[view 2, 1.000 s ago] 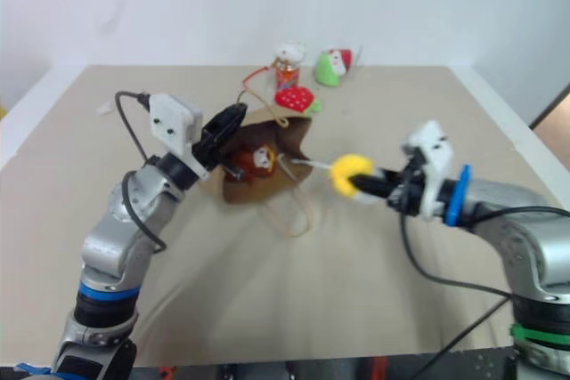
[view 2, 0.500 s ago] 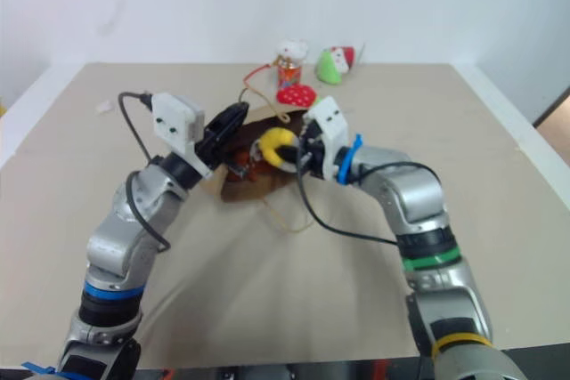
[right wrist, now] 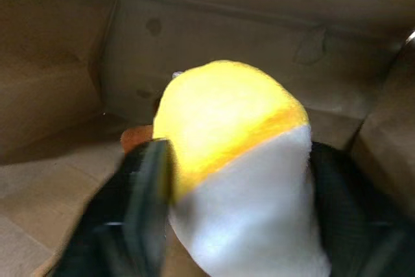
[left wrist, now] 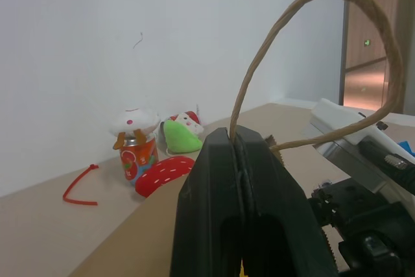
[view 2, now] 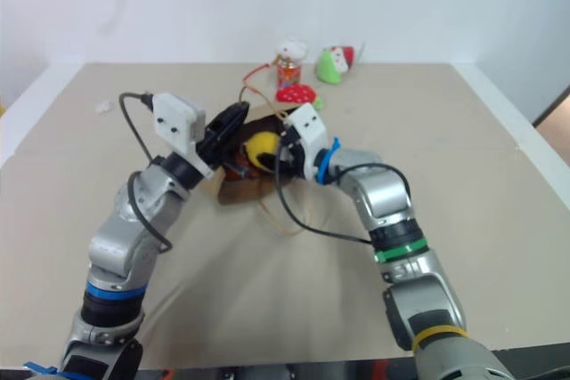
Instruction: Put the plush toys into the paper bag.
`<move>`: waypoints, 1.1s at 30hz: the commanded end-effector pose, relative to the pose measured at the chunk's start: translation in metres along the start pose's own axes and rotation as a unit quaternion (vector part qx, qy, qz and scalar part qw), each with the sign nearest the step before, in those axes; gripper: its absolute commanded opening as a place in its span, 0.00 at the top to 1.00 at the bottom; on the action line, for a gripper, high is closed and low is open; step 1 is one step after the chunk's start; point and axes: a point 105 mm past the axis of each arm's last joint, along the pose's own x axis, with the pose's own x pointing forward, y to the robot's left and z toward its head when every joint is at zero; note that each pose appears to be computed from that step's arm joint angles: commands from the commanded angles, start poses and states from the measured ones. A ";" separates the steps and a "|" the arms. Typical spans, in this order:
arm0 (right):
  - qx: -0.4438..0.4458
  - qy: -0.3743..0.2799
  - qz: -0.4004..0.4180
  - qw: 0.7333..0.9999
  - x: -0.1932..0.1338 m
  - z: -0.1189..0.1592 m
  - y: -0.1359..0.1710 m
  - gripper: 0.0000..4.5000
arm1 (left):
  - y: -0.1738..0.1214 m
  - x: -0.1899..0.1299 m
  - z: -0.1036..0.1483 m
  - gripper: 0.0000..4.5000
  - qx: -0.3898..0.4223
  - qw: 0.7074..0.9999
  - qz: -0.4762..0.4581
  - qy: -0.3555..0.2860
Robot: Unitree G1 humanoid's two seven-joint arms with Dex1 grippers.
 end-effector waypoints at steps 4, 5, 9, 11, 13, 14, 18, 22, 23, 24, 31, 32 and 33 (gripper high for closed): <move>-0.052 -0.022 0.052 0.997 -0.026 0.029 0.020 0.02 | -0.001 0.001 0.014 1.00 0.009 1.000 -0.002 -0.025; -0.054 -0.021 0.055 0.997 -0.029 0.029 0.022 0.02 | -0.001 0.001 0.013 1.00 0.009 1.000 -0.002 -0.024; -0.062 -0.016 0.058 0.996 -0.040 0.032 0.025 0.02 | -0.001 0.001 0.013 1.00 0.008 1.000 -0.003 -0.023; -0.066 -0.011 0.055 0.996 -0.051 0.032 0.020 0.02 | -0.001 0.001 0.013 1.00 0.008 1.000 -0.004 -0.023; -0.058 0.001 0.052 0.997 -0.065 0.030 0.016 0.02 | -0.001 0.002 0.013 1.00 0.008 1.000 -0.003 -0.024; -0.052 0.011 0.048 0.997 -0.073 0.026 0.012 0.02 | 0.000 0.002 0.013 1.00 0.008 1.000 -0.002 -0.024; -0.016 0.080 0.016 0.997 -0.104 -0.012 -0.002 0.02 | 0.000 0.000 0.014 1.00 0.008 1.000 0.001 -0.024; 0.057 0.089 0.024 0.994 -0.099 -0.038 0.011 0.02 | -0.001 0.000 0.014 1.00 0.007 1.000 -0.001 -0.024; 0.065 0.091 0.023 0.993 -0.096 -0.044 0.013 0.02 | -0.001 0.001 0.014 1.00 0.008 1.000 -0.002 -0.025; 0.071 0.094 0.023 0.993 -0.093 -0.049 0.015 0.02 | -0.001 0.001 0.015 1.00 0.008 1.000 -0.003 -0.026; 0.115 0.096 0.027 0.988 -0.071 -0.067 0.029 0.30 | -0.001 0.001 0.015 1.00 0.011 1.000 -0.004 -0.026; 0.111 0.100 0.030 0.988 -0.071 -0.068 0.031 0.30 | -0.001 0.001 0.015 1.00 0.011 1.000 -0.004 -0.026; 0.110 0.104 0.030 0.988 -0.071 -0.071 0.032 0.34 | -0.001 0.001 0.015 1.00 0.012 1.000 -0.003 -0.026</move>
